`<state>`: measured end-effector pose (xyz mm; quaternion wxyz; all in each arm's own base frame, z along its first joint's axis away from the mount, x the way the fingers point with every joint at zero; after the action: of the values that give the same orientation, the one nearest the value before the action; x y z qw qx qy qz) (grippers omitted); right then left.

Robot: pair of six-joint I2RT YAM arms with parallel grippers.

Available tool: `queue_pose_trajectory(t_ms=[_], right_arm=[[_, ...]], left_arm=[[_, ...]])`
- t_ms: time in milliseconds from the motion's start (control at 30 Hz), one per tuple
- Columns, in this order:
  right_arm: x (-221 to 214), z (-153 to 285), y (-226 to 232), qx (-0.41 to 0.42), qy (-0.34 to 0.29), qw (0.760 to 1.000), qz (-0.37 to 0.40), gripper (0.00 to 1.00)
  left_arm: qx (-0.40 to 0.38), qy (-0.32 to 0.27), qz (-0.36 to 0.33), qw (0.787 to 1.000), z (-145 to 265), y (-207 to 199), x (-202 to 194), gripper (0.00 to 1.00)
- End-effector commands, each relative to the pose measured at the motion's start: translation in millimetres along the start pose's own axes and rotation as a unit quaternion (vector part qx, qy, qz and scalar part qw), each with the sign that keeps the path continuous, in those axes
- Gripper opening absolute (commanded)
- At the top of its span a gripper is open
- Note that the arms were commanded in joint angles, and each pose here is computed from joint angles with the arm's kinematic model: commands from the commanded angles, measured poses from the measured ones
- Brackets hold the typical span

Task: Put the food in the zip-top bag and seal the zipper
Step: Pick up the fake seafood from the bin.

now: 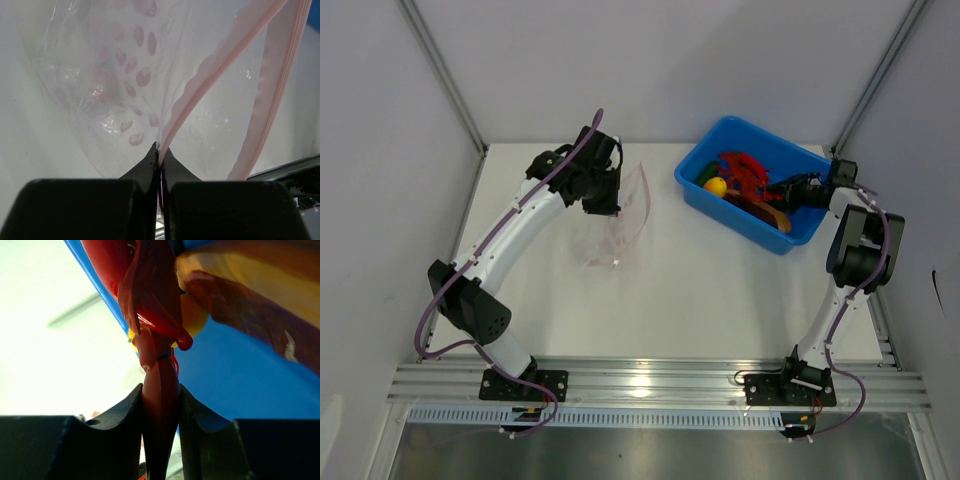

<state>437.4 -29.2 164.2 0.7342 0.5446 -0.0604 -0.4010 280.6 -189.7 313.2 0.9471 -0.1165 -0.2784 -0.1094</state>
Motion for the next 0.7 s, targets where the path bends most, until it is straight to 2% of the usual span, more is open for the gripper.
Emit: queue_pose_trajectory(t_ms=[0,67,100,133,167,200,267,667], right_arm=[[-16,39,37,0.051,-0.01,0.999,-0.011,0.0],[-17,44,36,0.028,-0.028,0.999,-0.015,0.0],[-16,46,33,0.001,-0.041,0.998,0.057,0.0],[-18,45,15,-0.095,-0.054,0.994,0.016,0.0],[-17,53,39,-0.121,-0.076,0.987,0.078,0.0],[-17,55,39,-0.158,-0.081,0.975,0.137,0.0],[-26,60,52,-0.205,-0.111,0.955,0.181,0.0],[-55,60,66,-0.273,-0.133,0.914,0.269,0.0]], left_arm=[[-0.004,-0.017,0.003,1.0,8,0,3,0.01],[-0.005,-0.014,0.003,1.0,7,0,3,0.01],[-0.006,-0.014,0.002,1.0,6,0,3,0.01],[-0.006,-0.013,0.002,1.0,6,0,3,0.0],[-0.007,-0.013,0.002,1.0,5,0,3,0.01],[-0.009,-0.013,0.001,1.0,6,-1,3,0.01],[-0.008,-0.012,0.0,1.0,4,0,3,0.01],[-0.01,-0.012,-0.003,1.0,3,-1,6,0.01]])
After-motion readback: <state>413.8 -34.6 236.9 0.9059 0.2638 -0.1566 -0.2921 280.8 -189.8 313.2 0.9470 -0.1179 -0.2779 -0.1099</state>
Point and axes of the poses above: each gripper's point midway between its finger pads, its own z axis back along the fingers, its own y axis along the line the jaws close on, x = y × z, the point moved 9 cm from there along z, back along the fingers, and after that the axes turned 6 degrees about -z, right-handed, at the moved point
